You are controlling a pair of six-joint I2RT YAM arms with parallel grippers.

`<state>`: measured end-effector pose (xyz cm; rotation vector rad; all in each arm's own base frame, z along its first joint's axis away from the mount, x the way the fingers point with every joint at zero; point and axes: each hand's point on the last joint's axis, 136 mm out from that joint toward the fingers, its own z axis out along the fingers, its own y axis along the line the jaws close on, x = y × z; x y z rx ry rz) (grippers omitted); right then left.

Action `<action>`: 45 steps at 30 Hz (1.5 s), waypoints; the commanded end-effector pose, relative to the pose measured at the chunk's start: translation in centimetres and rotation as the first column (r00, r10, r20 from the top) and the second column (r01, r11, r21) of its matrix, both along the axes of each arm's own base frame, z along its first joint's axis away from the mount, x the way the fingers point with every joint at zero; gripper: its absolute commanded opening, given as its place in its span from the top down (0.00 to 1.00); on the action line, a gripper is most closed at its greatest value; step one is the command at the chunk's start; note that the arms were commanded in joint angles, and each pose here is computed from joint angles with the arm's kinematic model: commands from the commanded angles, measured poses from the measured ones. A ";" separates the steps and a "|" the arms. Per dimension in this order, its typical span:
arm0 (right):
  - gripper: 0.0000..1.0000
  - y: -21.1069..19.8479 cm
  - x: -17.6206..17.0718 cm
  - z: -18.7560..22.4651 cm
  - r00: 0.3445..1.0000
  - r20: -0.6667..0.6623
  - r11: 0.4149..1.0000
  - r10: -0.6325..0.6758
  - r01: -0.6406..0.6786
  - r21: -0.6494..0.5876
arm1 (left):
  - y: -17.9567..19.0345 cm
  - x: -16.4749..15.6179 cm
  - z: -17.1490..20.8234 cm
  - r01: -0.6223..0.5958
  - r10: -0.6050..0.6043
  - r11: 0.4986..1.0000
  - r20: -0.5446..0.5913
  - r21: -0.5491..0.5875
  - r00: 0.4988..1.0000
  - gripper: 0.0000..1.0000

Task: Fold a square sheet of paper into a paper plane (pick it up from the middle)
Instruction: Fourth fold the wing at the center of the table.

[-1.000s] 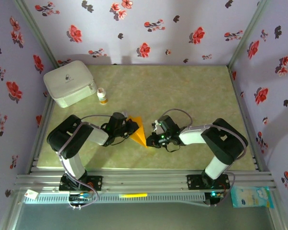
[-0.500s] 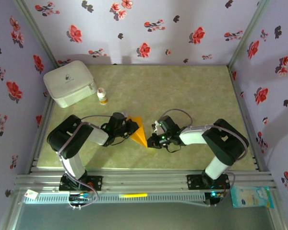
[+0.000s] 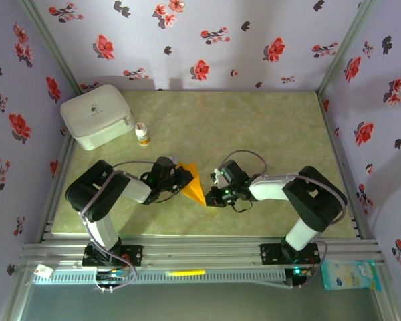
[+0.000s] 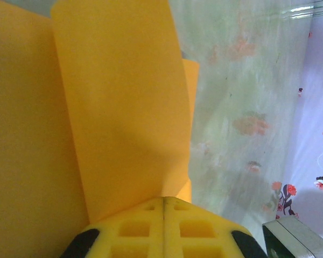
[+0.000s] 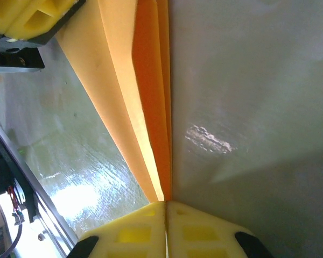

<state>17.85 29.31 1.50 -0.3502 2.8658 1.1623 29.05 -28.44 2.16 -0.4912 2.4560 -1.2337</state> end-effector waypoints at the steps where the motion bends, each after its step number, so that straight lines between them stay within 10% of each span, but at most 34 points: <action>1: 0.91 -3.5 -3.3 -2.5 0.994 -0.107 0.984 0.029 -0.047 -0.173 | 3.5 -2.0 -5.0 -0.042 0.063 0.986 -0.127 0.161 0.990 1.00; 13: 0.87 -3.7 -2.4 -0.5 0.997 -0.067 0.976 0.027 -0.041 -0.213 | 3.4 -1.9 -4.9 -0.044 0.063 0.987 -0.122 0.157 0.991 1.00; 25: 0.97 2.9 3.0 7.2 0.994 0.014 0.983 -0.111 0.108 0.150 | 3.6 -2.2 -5.1 -0.044 0.063 0.987 -0.123 0.157 0.990 1.00; 45: 0.99 4.4 4.1 1.9 0.987 -0.083 0.987 -0.141 0.147 0.065 | 3.7 -2.4 -5.5 -0.047 0.067 0.987 -0.128 0.151 0.990 1.00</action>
